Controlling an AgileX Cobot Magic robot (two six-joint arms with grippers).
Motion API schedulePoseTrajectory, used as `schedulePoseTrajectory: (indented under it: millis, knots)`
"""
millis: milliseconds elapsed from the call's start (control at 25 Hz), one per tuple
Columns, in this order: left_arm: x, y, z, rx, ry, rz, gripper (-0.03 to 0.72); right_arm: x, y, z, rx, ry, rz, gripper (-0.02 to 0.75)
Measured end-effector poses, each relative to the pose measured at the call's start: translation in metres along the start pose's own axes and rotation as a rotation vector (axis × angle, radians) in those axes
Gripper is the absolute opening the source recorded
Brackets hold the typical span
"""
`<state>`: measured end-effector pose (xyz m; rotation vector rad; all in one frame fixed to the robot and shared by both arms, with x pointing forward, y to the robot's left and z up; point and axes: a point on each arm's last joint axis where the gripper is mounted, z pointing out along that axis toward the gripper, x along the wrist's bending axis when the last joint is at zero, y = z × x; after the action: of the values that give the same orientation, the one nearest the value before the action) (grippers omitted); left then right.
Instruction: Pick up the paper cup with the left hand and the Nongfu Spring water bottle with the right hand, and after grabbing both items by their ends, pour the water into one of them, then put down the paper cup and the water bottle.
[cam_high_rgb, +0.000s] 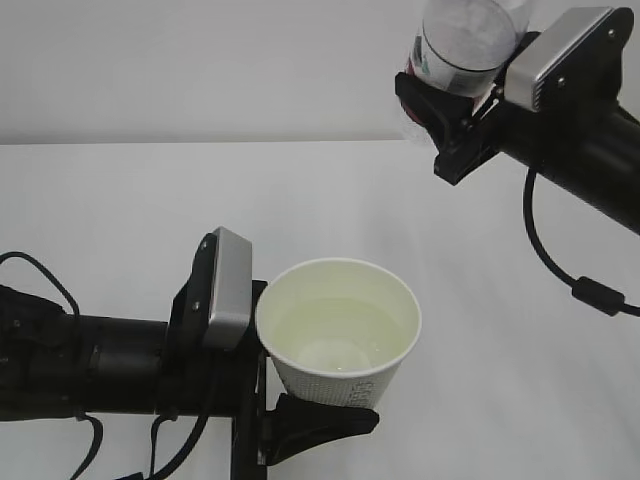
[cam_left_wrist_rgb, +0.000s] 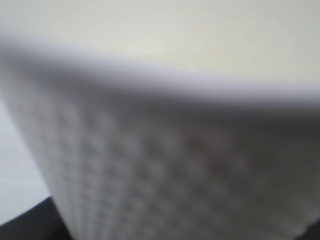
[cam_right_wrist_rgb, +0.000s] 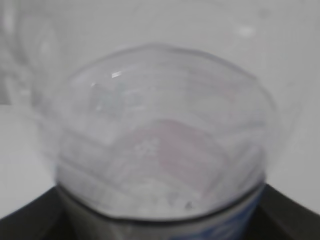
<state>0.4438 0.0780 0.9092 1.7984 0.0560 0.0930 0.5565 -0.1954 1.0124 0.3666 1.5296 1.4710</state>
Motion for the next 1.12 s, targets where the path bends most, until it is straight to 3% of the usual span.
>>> schedulePoseTrajectory:
  millis: [280,720,1120]
  knots:
    - [0.0,0.0,0.0,0.0,0.0,0.0,0.493,-0.003,-0.003,0.0,0.033,-0.039,0.087,0.52]
    - [0.0,0.0,0.0,0.003,-0.004,0.002,0.493,-0.015,-0.015,-0.002,0.156,-0.18,0.186,0.52]
    - [-0.001,0.0,0.0,0.005,-0.01,0.005,0.493,-0.024,-0.024,-0.006,0.251,-0.292,0.18,0.52]
